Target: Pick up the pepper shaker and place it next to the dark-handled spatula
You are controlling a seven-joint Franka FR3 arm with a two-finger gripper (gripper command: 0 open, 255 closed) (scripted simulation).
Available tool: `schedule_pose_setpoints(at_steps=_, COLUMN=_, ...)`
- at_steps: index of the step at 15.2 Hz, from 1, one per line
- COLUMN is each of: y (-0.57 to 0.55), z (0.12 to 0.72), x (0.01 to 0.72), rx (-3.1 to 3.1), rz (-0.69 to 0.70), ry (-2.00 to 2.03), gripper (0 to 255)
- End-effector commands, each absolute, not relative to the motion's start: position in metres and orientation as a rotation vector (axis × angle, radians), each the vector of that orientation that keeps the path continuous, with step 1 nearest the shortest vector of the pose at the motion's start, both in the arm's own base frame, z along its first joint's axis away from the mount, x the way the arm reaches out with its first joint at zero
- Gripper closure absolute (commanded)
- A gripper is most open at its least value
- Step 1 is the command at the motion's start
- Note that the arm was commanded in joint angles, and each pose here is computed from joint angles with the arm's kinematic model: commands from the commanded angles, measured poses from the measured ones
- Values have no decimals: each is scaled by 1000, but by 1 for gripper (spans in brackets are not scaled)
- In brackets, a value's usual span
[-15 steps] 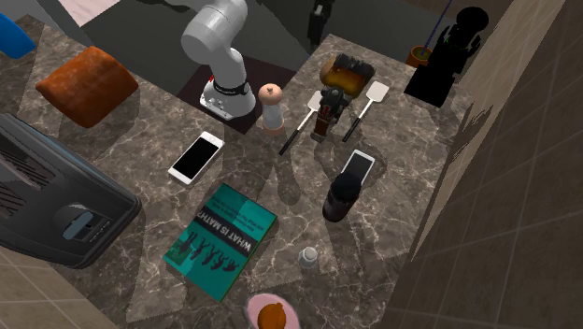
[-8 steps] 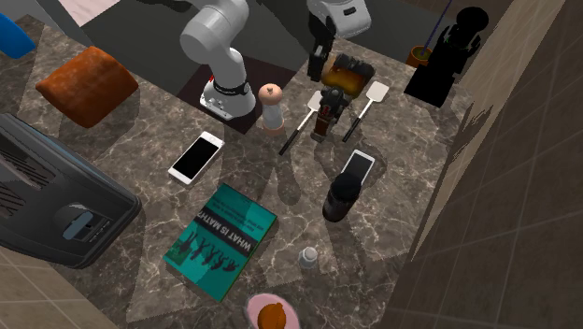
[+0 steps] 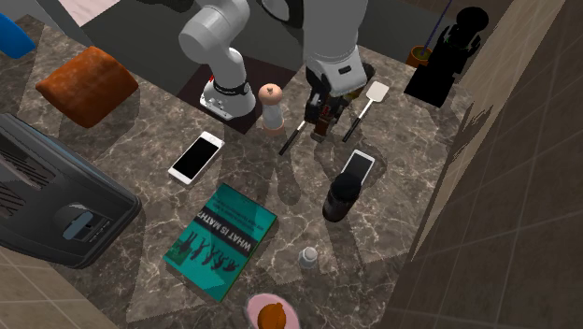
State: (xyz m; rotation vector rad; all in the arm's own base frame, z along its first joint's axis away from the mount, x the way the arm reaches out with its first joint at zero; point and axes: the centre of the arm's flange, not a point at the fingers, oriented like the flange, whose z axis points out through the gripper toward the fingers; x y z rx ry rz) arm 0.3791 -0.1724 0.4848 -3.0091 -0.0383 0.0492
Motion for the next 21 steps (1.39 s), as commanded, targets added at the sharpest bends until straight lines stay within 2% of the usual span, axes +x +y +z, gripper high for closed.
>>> schedule_pose_setpoints(at_steps=1, y=-199, z=479, x=388, rx=-3014, rz=42, ry=-28, gripper=0)
schedule_pose_setpoints(at_steps=21, y=-432, z=394, x=459, rx=-3043, rz=-19, ry=82, gripper=0)
